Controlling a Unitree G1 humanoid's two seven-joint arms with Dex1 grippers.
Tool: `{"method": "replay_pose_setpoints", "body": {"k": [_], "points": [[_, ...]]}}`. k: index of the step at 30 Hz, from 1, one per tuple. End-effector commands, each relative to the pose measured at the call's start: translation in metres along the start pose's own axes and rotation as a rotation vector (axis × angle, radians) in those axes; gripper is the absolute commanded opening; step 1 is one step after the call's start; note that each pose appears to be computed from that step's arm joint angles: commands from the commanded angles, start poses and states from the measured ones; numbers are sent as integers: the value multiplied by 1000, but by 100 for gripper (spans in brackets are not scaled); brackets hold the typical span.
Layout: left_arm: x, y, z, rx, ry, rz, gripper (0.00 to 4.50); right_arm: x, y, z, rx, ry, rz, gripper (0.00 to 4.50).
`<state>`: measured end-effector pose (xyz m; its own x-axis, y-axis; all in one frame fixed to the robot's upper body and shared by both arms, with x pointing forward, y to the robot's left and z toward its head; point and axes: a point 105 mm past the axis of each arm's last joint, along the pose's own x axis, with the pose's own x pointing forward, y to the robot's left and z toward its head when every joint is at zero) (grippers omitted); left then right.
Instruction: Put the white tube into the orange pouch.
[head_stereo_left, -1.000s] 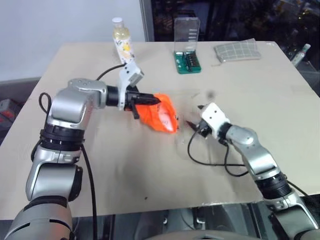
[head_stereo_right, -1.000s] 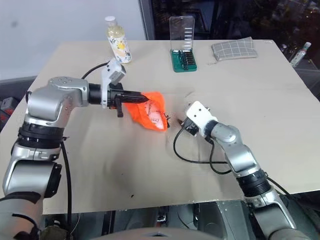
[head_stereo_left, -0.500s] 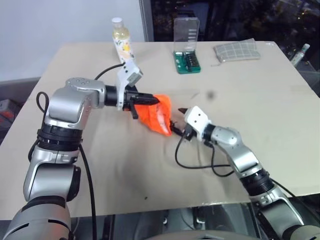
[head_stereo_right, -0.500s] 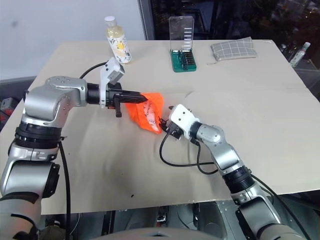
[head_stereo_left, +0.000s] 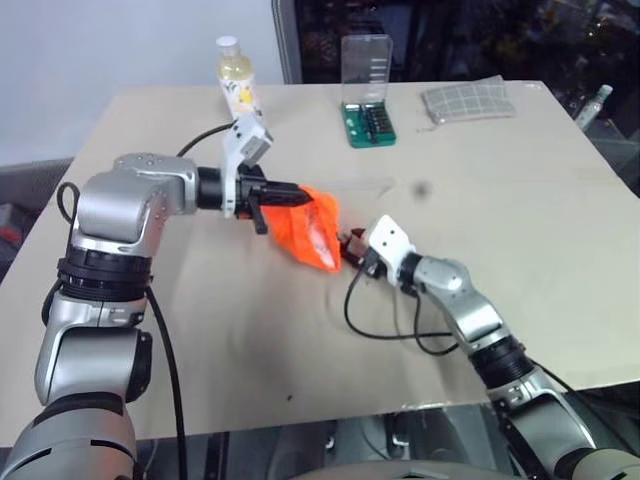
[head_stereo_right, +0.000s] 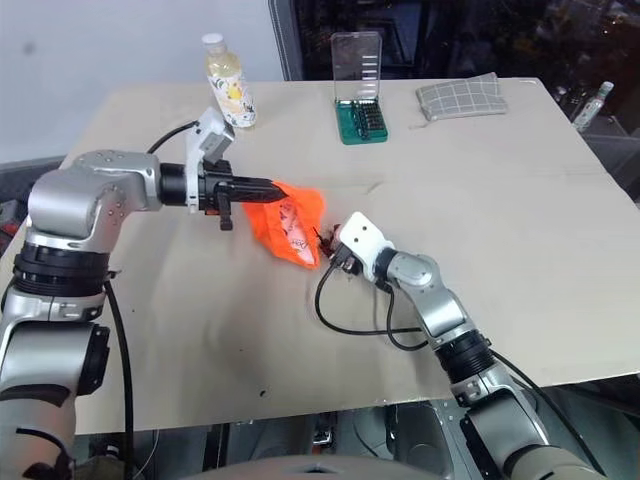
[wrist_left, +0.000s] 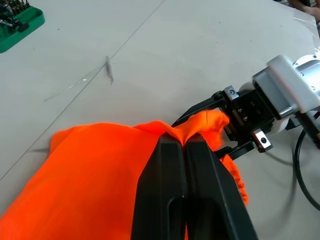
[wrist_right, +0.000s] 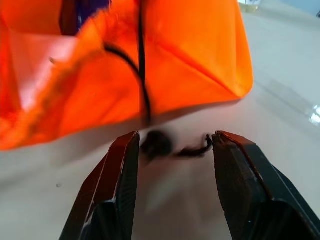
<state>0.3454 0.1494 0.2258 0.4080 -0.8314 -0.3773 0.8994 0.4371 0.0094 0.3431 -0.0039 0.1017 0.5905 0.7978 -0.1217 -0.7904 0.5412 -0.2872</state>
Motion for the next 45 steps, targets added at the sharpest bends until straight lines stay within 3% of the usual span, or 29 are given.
{"method": "replay_pose_setpoints", "body": {"k": [1, 6, 14, 23, 31, 34, 35, 38, 40, 45], "points": [[-10, -2, 20, 55, -45, 4, 0, 5, -3, 11, 9, -59, -11, 181], [-11, -4, 17, 49, -40, 2, 0, 7, -12, 19, 49, -116, -53, 3], [-15, -5, 11, 24, -41, 6, 0, -10, -37, 33, 42, -188, -168, 3], [5, -30, 7, -27, -98, -95, 0, -70, -83, 62, -70, -209, -457, 3], [16, -38, 5, -108, -138, -148, 0, -93, -93, 81, -150, -190, -486, 3], [18, -46, 9, -169, -180, -192, 82, -101, -95, 98, -186, -211, -484, 0], [17, -49, 11, -169, -186, -204, 145, -103, -95, 102, -196, -216, -480, 0], [14, -58, 23, -224, -219, -275, 278, -108, -92, 119, -228, -244, -461, 0], [15, -65, 29, -216, -221, -316, 278, -110, -89, 127, -241, -258, -448, 0], [61, -55, 51, -152, -266, -245, 278, -113, -80, 143, -263, -277, -400, 0]]}}
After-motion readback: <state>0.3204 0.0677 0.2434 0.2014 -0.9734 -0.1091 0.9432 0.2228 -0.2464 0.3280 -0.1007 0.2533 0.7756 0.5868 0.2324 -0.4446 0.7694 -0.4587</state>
